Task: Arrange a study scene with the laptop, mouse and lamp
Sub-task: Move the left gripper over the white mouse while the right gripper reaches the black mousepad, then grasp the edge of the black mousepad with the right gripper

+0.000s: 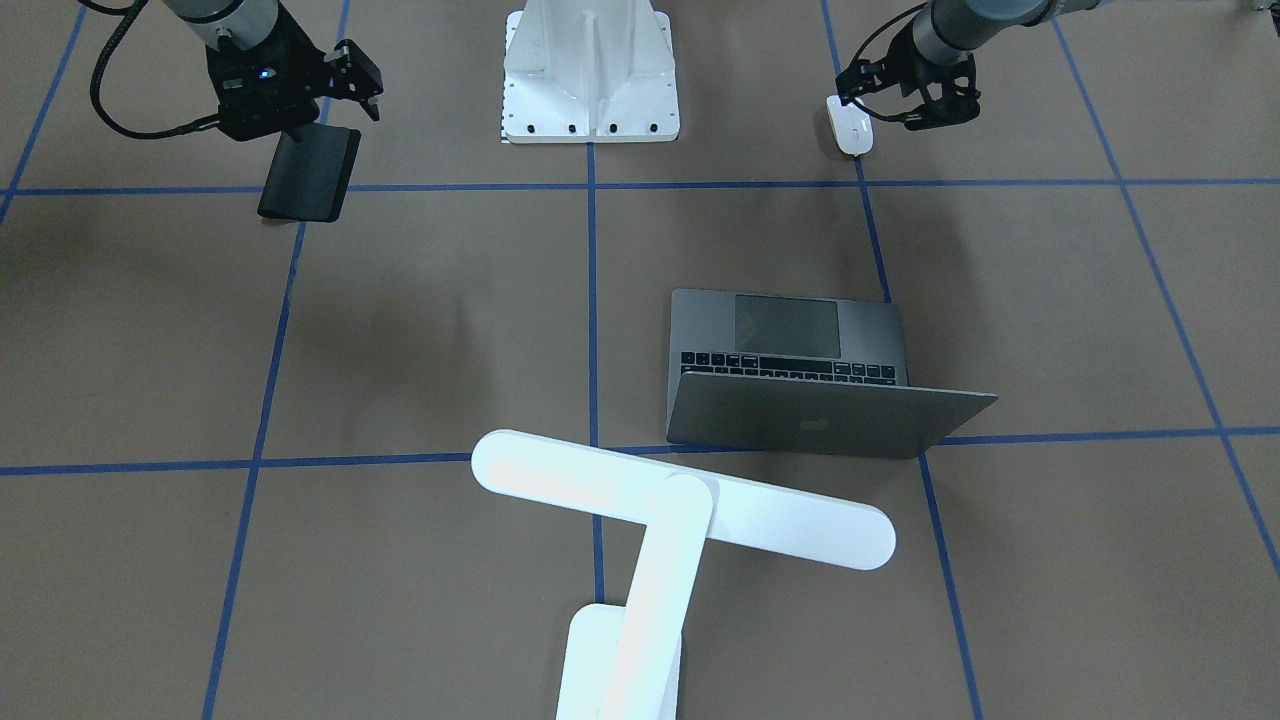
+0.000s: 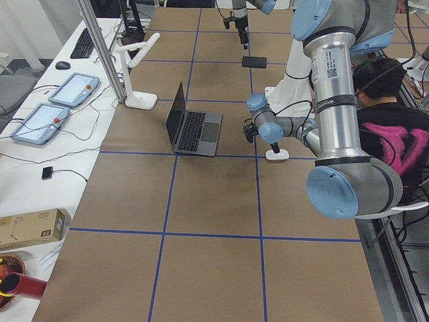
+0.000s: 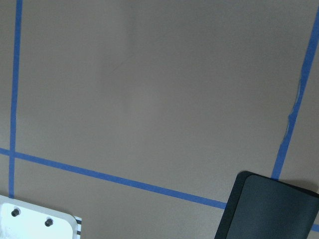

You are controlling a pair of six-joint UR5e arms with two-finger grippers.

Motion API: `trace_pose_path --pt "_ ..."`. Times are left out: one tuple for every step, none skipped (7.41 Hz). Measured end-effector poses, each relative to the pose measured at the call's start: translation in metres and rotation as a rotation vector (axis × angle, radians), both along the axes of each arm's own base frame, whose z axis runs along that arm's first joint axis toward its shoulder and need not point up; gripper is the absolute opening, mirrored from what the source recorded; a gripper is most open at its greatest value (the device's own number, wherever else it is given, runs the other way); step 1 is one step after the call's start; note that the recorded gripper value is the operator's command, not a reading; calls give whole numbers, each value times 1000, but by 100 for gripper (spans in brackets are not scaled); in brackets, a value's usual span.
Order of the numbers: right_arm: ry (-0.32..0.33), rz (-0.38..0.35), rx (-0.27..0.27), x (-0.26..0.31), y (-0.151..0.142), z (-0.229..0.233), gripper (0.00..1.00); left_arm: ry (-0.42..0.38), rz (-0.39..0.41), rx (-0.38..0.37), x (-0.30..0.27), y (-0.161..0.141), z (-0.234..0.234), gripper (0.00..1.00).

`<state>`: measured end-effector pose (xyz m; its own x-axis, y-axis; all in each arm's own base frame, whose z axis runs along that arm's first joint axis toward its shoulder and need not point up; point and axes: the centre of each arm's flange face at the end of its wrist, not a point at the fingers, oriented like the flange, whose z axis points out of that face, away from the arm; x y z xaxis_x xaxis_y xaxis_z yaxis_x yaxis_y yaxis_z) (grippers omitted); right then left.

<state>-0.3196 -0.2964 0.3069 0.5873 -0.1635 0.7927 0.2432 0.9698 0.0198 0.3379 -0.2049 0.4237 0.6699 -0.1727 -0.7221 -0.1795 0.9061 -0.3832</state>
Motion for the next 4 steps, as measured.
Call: trace_pose_path --pt "32 13 -1 1 -1 12 99 22 0 9 3 -2 -9 99" --pt "65 25 -6 2 -2 26 99 44 -6 24 2 -6 -18 99" --pt "88 30 -19 4 -1 37 99 66 -4 57 -2 -12 -22 99" --pt "99 33 -35 7 1 45 98 88 5 105 -7 -21 -22 99"
